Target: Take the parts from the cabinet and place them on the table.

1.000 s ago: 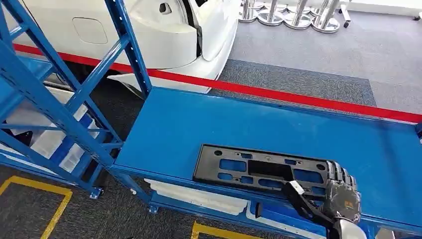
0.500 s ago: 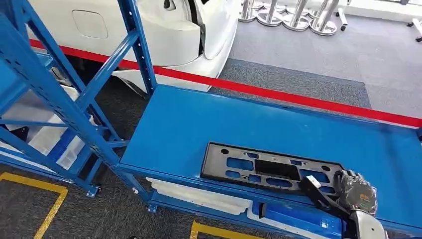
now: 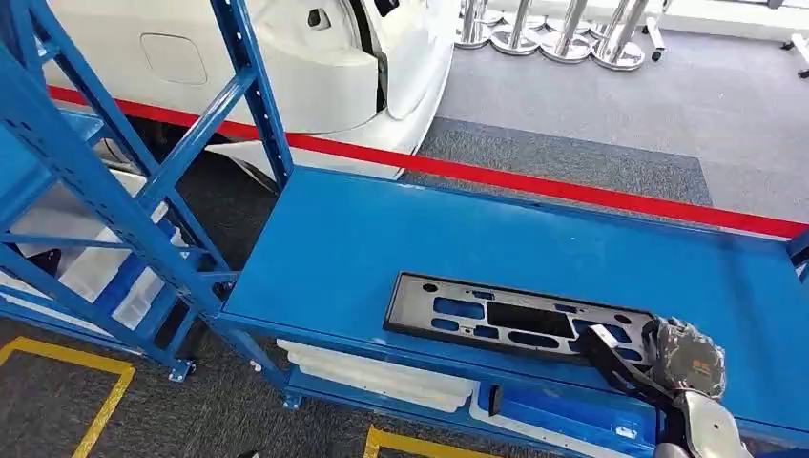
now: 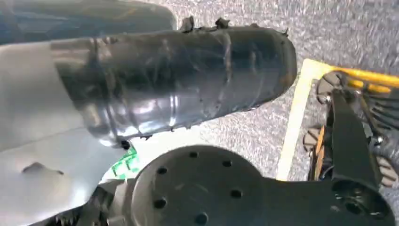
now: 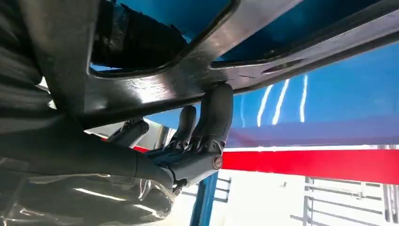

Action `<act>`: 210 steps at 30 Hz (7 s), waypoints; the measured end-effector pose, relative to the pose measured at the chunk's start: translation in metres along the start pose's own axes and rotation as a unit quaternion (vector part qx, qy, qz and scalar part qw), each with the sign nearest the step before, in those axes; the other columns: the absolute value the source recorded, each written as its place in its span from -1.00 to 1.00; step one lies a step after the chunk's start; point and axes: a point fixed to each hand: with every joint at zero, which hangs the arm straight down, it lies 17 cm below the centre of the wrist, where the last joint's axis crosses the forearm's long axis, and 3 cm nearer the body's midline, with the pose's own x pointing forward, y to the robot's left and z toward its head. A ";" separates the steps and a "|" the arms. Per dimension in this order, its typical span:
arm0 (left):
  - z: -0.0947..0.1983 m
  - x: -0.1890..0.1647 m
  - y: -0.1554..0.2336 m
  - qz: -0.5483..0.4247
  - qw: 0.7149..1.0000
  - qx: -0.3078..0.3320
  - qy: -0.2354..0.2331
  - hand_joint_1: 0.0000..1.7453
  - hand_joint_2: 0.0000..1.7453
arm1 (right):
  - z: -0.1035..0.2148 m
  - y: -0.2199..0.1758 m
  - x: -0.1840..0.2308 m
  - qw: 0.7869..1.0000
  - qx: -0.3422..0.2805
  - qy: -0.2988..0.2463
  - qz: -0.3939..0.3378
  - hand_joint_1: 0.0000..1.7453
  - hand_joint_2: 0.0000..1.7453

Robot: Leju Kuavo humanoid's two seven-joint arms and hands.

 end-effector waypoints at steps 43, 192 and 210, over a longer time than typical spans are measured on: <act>0.003 -0.006 0.018 0.008 1.000 0.026 0.002 -1.00 -1.00 | 0.076 -0.151 0.086 0.815 -0.171 -0.157 -0.531 1.00 1.00; -0.001 0.001 0.030 0.020 0.999 0.038 0.001 -1.00 -1.00 | 0.135 -0.179 0.083 0.584 -0.160 -0.212 -0.767 1.00 1.00; -0.002 0.003 0.020 0.021 0.999 0.029 -0.003 -1.00 -1.00 | 0.135 -0.183 0.079 0.595 -0.160 -0.215 -0.758 1.00 1.00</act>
